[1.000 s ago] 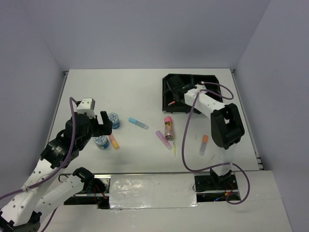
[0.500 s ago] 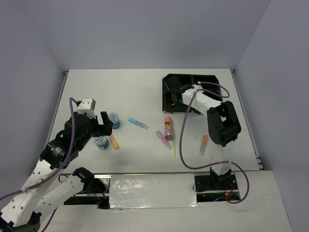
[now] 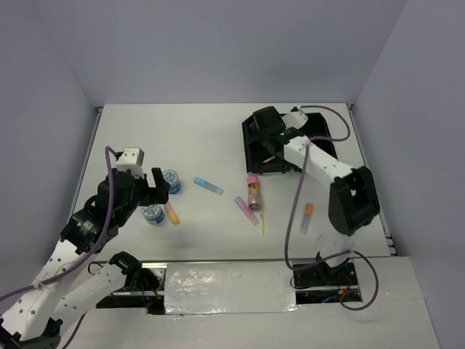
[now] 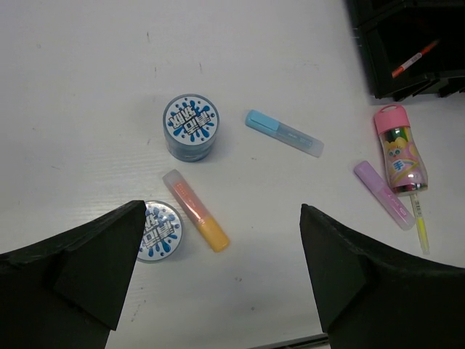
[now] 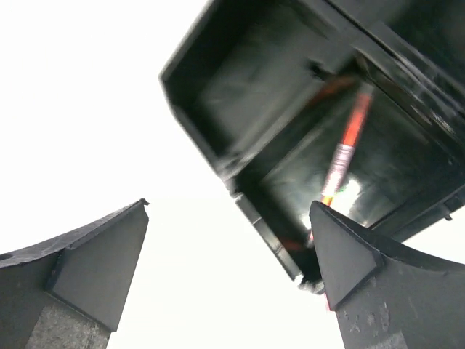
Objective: Sort the stationery into containers
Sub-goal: Place the pen in the storage box, then pick up the pen cap from the center of the board.
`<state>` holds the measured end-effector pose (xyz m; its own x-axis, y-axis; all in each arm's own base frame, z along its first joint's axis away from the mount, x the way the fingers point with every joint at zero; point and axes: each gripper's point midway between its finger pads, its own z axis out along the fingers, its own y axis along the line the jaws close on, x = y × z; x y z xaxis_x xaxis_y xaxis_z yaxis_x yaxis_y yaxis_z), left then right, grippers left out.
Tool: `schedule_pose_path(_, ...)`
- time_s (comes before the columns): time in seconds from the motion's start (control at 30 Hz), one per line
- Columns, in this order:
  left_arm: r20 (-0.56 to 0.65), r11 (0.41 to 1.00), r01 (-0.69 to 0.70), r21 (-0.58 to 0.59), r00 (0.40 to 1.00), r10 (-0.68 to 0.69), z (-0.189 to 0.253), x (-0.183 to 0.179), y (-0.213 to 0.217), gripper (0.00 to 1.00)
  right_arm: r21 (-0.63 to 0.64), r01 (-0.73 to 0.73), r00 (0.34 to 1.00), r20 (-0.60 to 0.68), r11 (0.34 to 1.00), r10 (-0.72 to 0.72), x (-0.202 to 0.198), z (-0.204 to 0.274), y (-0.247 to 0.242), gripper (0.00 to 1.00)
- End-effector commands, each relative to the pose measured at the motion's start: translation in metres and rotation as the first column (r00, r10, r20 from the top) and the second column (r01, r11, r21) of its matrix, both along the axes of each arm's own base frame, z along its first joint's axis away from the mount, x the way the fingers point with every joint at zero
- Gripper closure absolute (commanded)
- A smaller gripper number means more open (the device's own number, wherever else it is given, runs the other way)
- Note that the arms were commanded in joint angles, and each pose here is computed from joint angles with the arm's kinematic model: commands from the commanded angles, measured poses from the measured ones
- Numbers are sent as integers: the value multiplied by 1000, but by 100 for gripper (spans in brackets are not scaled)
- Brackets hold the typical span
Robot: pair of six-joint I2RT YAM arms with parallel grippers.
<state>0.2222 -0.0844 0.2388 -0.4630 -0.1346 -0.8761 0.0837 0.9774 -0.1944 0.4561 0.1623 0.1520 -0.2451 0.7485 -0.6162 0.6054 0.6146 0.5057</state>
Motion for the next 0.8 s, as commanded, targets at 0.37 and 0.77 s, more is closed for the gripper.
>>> schedule_pose_path(0.37,0,998,-67,19,998,67,5,12,6,1,-279,-703,694,-68,654,717,-182,6,22,16)
schedule_pose_path(0.77,-3,997,-77,23,997,78,3,11,8,1,-231,-771,636,-240,593,733,-233,-59,21,39)
